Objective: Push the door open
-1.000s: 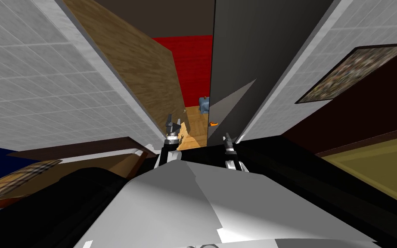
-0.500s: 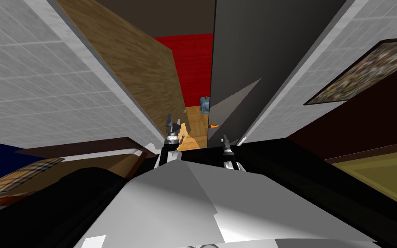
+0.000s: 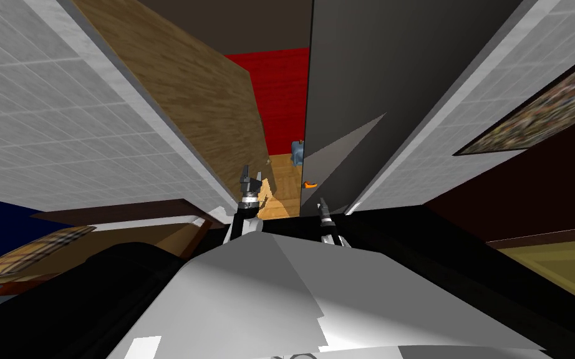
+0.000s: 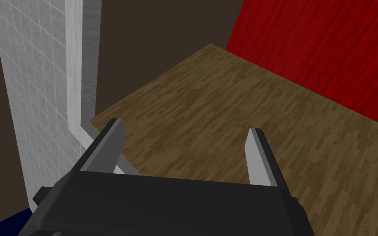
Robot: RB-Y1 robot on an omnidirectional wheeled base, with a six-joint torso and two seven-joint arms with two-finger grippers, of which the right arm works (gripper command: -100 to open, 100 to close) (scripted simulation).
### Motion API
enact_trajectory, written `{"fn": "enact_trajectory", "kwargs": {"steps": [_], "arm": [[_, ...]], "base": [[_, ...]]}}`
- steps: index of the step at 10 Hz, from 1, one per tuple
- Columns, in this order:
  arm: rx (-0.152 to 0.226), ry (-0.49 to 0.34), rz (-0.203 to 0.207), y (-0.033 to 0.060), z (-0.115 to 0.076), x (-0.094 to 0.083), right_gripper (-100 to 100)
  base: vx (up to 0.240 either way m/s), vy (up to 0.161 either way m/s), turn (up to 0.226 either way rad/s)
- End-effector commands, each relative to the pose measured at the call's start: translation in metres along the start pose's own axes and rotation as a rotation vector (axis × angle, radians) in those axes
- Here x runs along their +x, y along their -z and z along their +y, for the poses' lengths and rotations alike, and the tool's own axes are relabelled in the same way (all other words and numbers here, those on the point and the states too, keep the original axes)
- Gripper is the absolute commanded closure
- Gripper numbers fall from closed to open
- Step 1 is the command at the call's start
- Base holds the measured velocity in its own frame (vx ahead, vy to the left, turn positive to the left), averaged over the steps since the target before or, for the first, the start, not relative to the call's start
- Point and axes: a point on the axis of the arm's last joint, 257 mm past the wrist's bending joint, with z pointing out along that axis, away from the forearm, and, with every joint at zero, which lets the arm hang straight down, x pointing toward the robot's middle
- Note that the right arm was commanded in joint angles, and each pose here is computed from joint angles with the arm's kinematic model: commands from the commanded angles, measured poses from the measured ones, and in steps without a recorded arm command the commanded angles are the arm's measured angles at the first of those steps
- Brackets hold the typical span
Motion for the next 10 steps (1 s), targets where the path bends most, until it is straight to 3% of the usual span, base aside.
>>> {"fn": "enact_trajectory", "kwargs": {"steps": [1, 8, 10], "arm": [[0.02, -0.004, 0.006, 0.0011, -0.008, 0.005, -100], [0.101, -0.033, 0.034, 0.0088, -0.042, 0.036, -100], [0.1, -0.033, 0.034, 0.0091, -0.042, 0.035, -100]], "base": [[0.111, -0.039, 0.039], [0.102, -0.046, 0.042], [0.066, -0.032, 0.018]]}}
